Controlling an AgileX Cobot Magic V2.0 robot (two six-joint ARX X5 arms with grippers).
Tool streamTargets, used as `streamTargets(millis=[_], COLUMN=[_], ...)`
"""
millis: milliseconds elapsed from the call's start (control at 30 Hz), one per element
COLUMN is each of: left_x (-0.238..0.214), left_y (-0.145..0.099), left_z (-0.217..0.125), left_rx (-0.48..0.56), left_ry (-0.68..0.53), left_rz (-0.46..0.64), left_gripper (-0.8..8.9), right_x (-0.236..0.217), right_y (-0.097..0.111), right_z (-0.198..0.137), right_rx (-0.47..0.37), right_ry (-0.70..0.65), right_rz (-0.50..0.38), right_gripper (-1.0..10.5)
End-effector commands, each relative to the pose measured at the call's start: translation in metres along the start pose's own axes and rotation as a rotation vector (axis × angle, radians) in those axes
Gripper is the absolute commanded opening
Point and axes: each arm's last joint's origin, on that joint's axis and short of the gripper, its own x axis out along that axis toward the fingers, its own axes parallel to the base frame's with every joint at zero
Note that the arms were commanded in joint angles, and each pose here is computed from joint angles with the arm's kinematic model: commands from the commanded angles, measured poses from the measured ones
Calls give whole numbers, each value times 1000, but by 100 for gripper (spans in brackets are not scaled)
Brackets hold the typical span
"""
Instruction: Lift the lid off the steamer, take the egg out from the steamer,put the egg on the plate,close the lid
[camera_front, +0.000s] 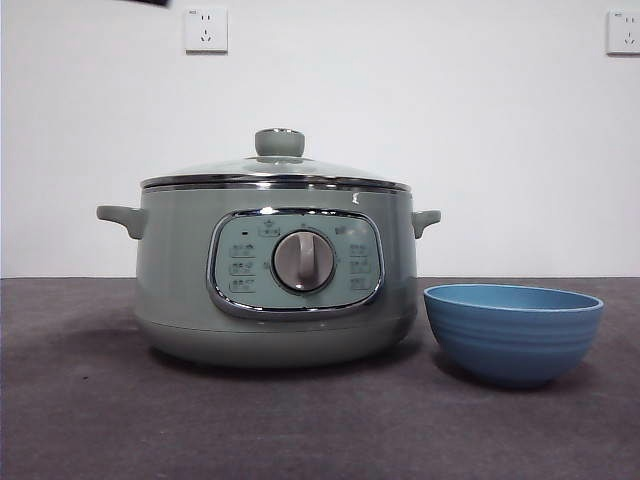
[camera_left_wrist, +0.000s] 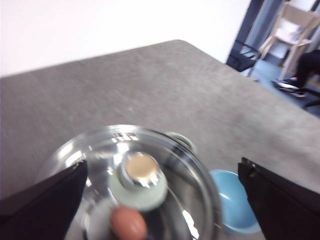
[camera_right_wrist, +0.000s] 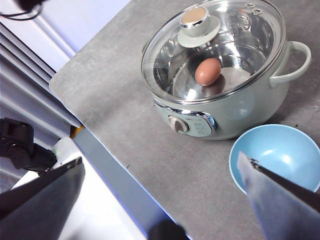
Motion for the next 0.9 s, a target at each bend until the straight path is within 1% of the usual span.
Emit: streamTargets(millis=[33,233,400,700,833,867,900], left_x=[24,69,97,126,129,129,129], left_y=[1,2,7,15,14,14,14], left_z=[-2,-17,-33,-58,-61,-61,-61], left_rx=[78,145,137,115,117,118,117], left_ry=[-11,33,85,181,195,196,197], left_rz=[30,55,46,63,76,84,92], left_gripper=[508,508,507,498,497,481,422], right_x=[0,1,2,2,2,2,2], right_y=[0,-1,-2,-2,-2,-2,-2], right_z=[1,2,2,2,2,2,2], right_rx=[-8,-6,-2,-3,-4,-4,-4], right_ry=[-3,0,4,3,3,3,2], right_rz=[3,2,2,2,2,2,2], right_gripper=[628,628,628,628,627,627,627])
